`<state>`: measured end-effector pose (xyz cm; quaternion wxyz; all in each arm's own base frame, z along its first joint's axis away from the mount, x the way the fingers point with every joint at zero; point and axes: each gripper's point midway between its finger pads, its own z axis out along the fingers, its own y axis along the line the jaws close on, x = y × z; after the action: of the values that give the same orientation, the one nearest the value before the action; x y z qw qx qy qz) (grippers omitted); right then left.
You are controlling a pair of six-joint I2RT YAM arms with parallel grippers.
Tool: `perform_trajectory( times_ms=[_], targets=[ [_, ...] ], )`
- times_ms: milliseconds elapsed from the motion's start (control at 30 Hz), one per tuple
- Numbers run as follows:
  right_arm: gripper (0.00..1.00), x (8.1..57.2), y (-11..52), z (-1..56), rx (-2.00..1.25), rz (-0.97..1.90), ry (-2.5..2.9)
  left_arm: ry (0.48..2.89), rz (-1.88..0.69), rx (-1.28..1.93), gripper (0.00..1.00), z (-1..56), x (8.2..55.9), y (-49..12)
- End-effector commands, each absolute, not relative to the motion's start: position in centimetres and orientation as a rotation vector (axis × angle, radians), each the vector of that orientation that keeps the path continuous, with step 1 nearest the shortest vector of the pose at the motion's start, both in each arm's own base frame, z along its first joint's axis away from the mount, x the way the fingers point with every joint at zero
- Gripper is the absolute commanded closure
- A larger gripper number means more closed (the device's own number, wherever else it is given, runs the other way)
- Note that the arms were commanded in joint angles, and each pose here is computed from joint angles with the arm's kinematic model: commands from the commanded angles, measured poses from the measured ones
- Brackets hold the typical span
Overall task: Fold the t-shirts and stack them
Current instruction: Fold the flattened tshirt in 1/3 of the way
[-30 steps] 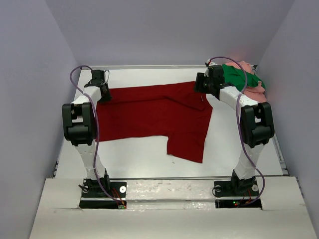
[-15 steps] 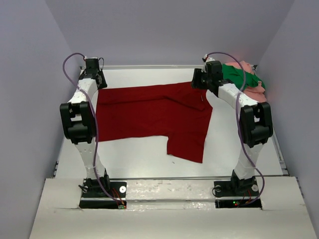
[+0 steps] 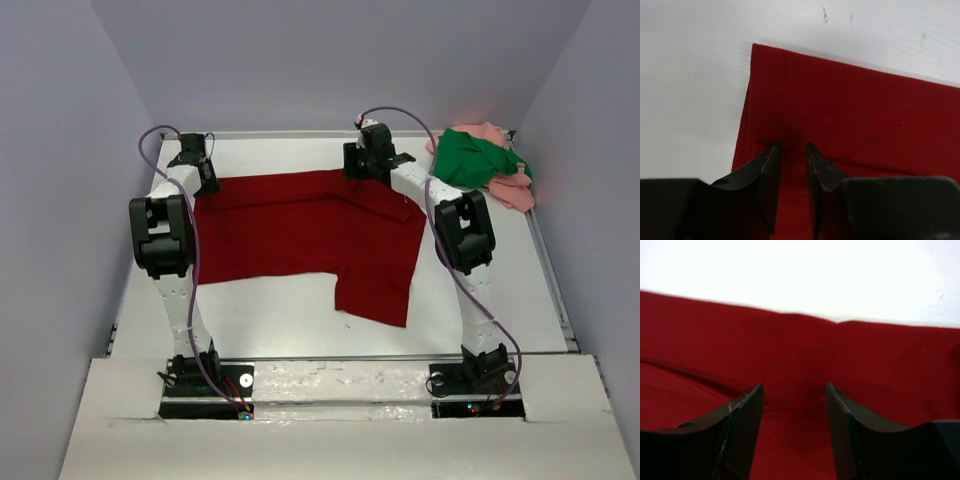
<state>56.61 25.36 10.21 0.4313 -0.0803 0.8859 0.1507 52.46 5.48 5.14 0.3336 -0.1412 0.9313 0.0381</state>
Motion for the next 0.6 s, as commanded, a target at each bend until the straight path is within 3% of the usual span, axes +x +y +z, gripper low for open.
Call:
perform_trajectory(
  times_ms=[0, 200, 400, 567],
  targets=[
    [0.43, 57.5, 24.5, 10.5, -0.204, 0.270, 2.216, 2.396, 0.085, -0.340, 0.65, 6.7, 52.3, 5.2],
    [0.43, 56.2, 23.3, 8.3, -0.226, 0.207, 2.282, 2.425, 0.098, -0.347, 0.71, 5.9, 50.8, 5.3],
    [0.53, 53.4, 23.5, 9.7, -0.250, 0.257, 2.295, 2.399, 0.089, -0.357, 0.71, 6.9, 49.8, 5.2],
    [0.53, 52.3, 24.5, 9.0, -0.292, 0.280, 2.316, 2.383, 0.090, -0.355, 0.70, 7.7, 49.6, 5.2]
  ],
)
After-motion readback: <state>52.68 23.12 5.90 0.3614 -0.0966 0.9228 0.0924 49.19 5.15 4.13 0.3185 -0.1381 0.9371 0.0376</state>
